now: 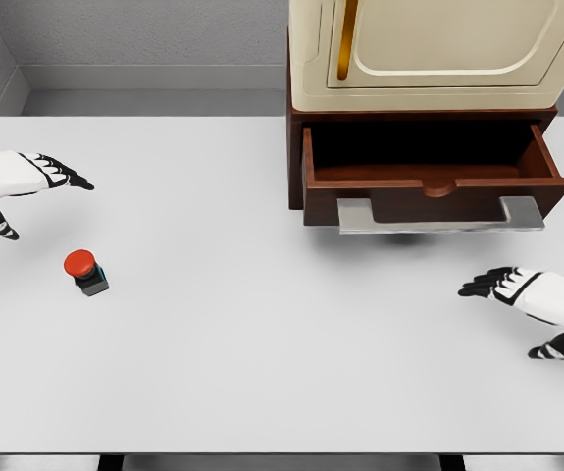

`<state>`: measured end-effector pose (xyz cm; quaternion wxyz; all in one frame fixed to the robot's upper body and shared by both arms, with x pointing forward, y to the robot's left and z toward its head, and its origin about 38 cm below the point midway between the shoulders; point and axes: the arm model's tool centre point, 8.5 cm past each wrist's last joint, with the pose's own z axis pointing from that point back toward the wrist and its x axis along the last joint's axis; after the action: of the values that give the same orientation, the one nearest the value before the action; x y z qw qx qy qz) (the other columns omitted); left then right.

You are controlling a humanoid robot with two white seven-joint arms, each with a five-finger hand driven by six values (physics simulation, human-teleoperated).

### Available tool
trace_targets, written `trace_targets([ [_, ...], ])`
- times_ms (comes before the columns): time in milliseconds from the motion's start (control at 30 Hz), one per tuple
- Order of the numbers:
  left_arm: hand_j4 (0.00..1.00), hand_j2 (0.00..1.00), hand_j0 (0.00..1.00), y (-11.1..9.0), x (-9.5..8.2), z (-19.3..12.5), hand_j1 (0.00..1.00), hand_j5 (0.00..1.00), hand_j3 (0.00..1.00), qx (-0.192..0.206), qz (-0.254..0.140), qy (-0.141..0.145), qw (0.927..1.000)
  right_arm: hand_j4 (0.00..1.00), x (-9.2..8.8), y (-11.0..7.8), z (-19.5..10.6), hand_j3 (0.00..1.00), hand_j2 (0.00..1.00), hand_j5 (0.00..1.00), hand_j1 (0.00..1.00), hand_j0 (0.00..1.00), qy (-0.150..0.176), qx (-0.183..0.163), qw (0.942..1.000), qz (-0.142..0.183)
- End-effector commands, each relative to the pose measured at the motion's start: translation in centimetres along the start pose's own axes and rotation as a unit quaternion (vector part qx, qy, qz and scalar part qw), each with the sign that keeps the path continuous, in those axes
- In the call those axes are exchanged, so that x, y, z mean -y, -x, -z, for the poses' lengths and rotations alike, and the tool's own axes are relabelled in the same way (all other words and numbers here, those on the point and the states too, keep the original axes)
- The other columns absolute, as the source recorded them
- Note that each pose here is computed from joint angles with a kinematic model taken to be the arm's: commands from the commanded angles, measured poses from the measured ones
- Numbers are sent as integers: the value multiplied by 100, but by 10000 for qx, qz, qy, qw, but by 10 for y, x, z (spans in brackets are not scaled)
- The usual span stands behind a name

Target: Put the switch into the drawer with left arm, and close the drawer with right arm

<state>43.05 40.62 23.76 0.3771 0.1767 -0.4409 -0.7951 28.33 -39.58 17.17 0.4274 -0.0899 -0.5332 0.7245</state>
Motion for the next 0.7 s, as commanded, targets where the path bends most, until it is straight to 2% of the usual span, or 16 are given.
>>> trace_targets([
  [0,100,100,100,0,0,-1,100,100,100,-5,-22,-17,10000,100,-3,-1,2,100,100,100,100,100,-44,46,10000,51],
  [133,100,100,100,1,-1,-3,100,100,100,-23,-14,-9,10000,100,3,-1,2,100,100,100,100,100,-3,45,10000,-5],
  [167,100,100,100,6,-4,-13,100,100,100,-132,49,35,9999,100,4,0,1,100,100,100,100,100,-23,27,10000,-33],
  [200,100,100,100,1,-5,-18,100,100,100,-110,199,170,9996,100,4,0,1,100,100,100,100,100,-18,23,10000,-37],
  [233,100,100,100,-24,6,0,100,100,100,301,376,450,9978,88,6,1,0,88,88,88,88,88,-4,6,10000,-43],
  [267,100,100,100,-46,7,11,100,100,100,617,567,548,9950,75,8,2,-2,75,75,75,75,75,-36,-17,9999,-92],
  [300,100,100,100,-52,9,15,100,100,100,721,610,586,9938,62,9,2,-3,62,62,62,62,62,-46,-19,9999,-105],
  [333,100,100,100,-53,10,16,100,100,100,735,606,596,9937,59,13,2,-5,59,59,59,59,59,-33,-22,9999,-107],
  [367,100,100,100,-53,12,17,100,100,100,744,594,632,9935,59,14,2,-6,59,59,59,59,59,-11,-10,10000,-90],
  [433,100,100,100,-55,13,19,100,100,100,775,592,624,9933,59,36,6,-21,59,59,59,59,59,301,-121,9993,-165],
  [467,100,100,100,-55,13,18,100,100,100,770,587,633,9933,59,40,8,-26,59,59,59,59,59,348,-183,9990,-212],
  [667,99,99,99,-59,15,18,99,99,99,821,605,660,9926,59,50,10,-35,59,59,59,59,59,510,-294,9978,-290],
])
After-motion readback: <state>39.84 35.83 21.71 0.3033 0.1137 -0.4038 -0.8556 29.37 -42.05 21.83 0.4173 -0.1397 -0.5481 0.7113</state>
